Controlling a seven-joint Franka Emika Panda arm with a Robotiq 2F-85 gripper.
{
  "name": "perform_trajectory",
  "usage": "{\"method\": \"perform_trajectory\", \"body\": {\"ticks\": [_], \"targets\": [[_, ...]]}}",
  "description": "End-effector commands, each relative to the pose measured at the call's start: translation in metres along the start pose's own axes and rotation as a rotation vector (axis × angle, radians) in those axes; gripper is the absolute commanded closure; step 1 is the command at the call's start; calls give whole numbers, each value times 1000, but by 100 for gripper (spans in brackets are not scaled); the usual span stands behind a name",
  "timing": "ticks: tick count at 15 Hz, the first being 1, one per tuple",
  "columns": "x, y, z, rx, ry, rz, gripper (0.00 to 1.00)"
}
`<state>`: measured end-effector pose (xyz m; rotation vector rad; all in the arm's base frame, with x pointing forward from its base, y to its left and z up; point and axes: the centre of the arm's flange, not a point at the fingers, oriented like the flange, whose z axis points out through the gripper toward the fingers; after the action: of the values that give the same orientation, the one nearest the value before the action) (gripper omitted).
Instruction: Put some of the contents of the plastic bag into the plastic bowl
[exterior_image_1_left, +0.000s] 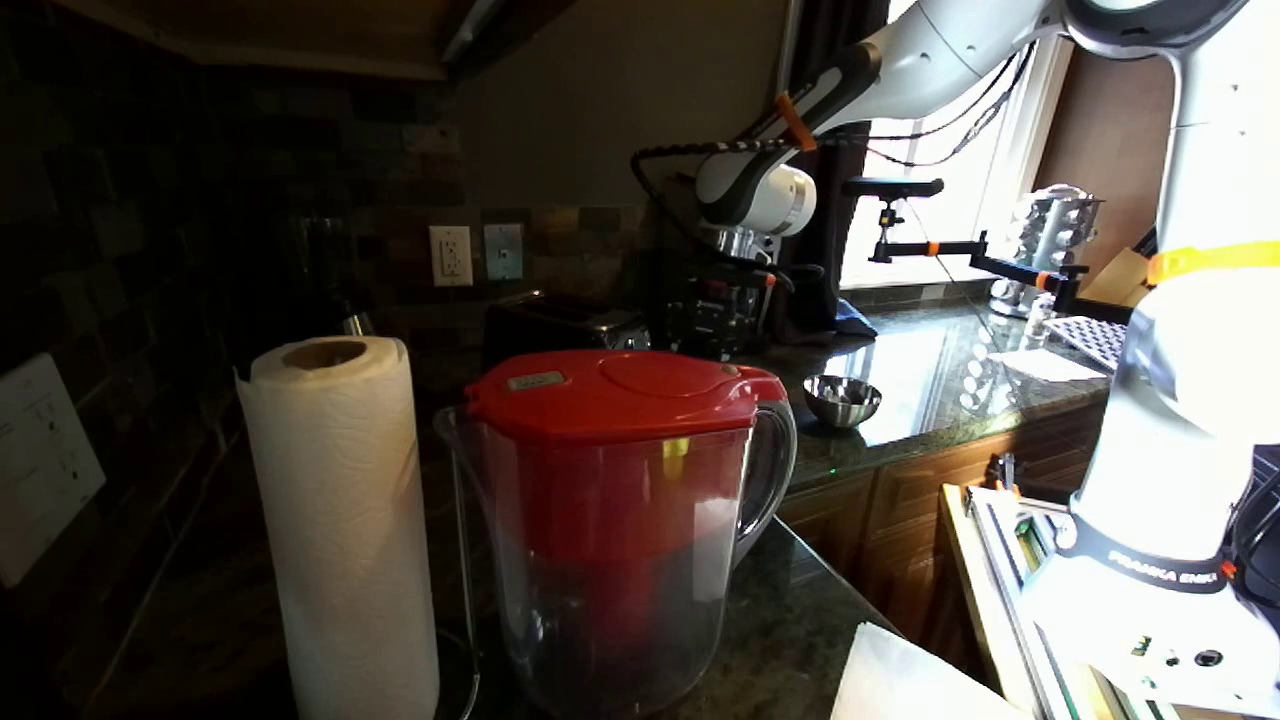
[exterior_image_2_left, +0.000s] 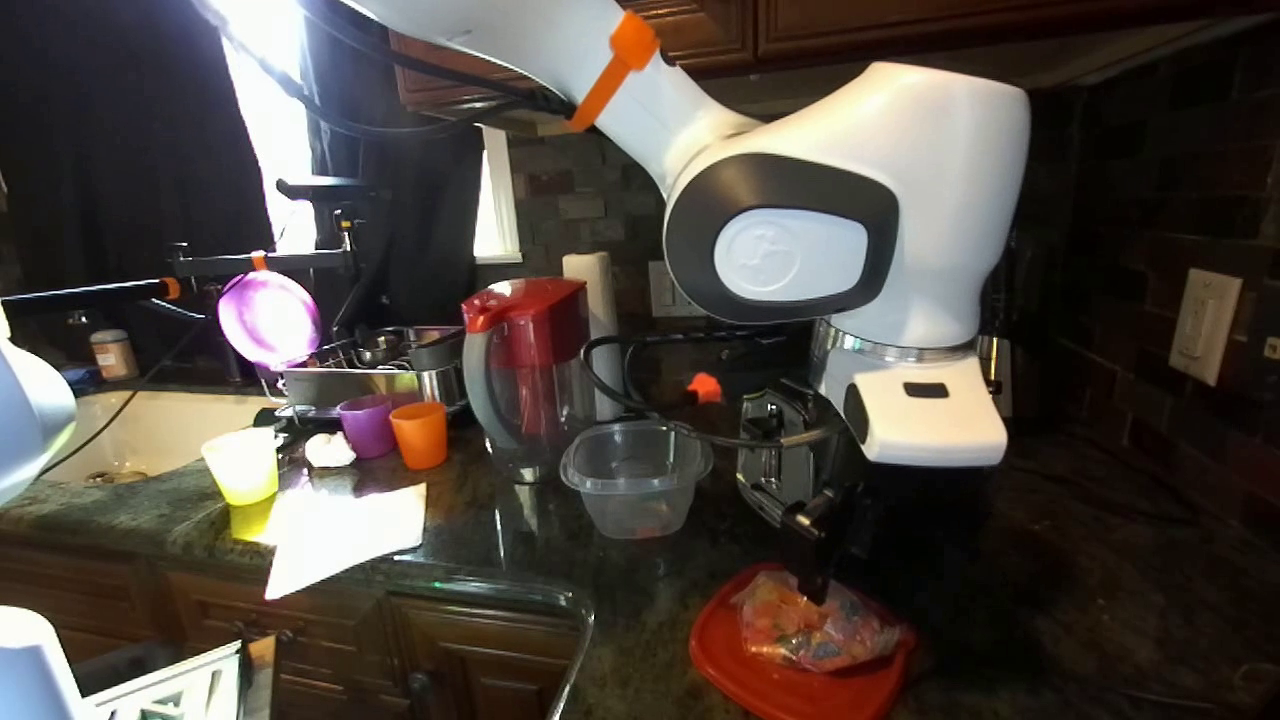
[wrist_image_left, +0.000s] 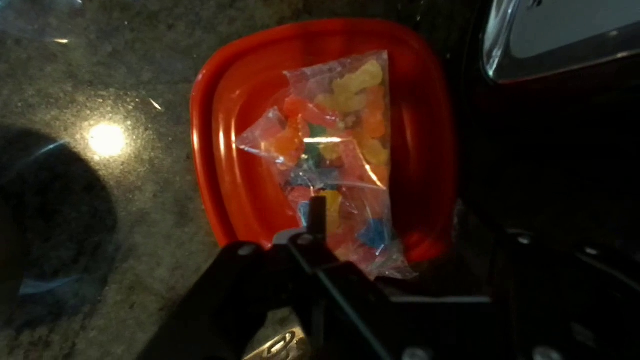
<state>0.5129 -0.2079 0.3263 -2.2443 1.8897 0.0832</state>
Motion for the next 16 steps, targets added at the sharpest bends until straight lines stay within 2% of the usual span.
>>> {"method": "perform_trajectory", "body": {"ticks": [1, 2, 7, 13, 16], "targets": [[-9, 7, -17, -7, 34, -50, 2], [-12, 8, -23, -22, 57, -90, 0], [-30, 16, -51, -116, 173, -340, 0], [-58, 26, -75, -249, 258, -618, 0], [-70, 28, -82, -263, 295, -710, 0]]}}
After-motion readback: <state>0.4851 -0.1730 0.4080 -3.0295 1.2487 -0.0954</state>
